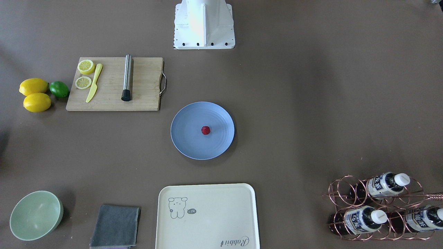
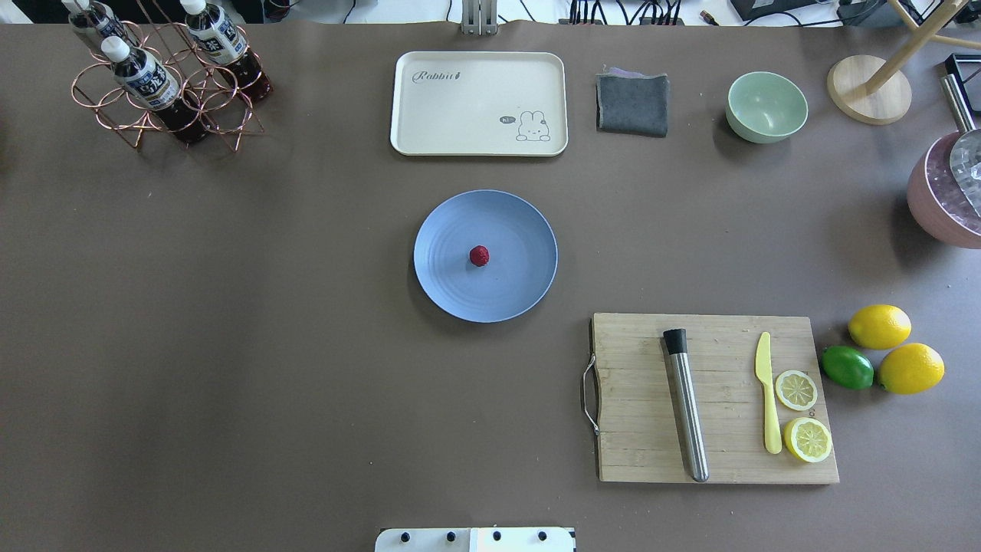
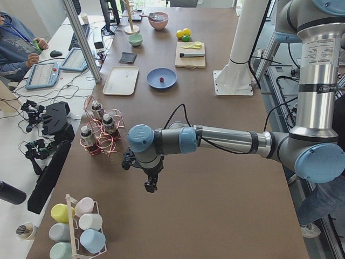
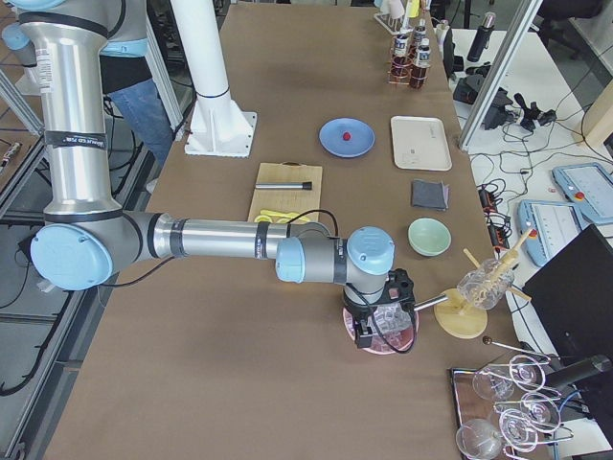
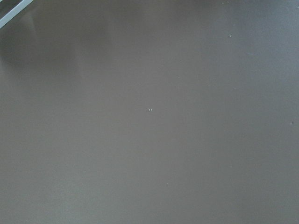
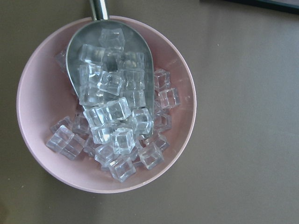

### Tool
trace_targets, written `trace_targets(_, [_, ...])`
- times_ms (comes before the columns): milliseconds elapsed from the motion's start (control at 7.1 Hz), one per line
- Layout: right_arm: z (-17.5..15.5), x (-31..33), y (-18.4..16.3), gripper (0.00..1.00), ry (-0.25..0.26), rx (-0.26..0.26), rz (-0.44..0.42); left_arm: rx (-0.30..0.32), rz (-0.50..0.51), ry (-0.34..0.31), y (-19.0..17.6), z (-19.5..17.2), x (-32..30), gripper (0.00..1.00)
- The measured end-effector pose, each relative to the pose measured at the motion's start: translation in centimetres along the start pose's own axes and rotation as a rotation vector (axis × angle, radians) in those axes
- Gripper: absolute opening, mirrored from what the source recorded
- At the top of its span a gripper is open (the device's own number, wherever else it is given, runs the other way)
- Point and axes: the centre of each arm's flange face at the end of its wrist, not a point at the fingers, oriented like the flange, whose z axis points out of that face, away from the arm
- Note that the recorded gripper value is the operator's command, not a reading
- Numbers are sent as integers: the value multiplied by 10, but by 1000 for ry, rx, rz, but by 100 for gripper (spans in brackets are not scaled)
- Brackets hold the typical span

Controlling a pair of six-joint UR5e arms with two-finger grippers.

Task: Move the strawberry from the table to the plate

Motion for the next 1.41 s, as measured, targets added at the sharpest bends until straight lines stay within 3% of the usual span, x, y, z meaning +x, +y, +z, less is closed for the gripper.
trace_targets(1409, [3, 3, 7, 100, -1, -6, 7, -3, -20, -2, 7, 1, -6, 99])
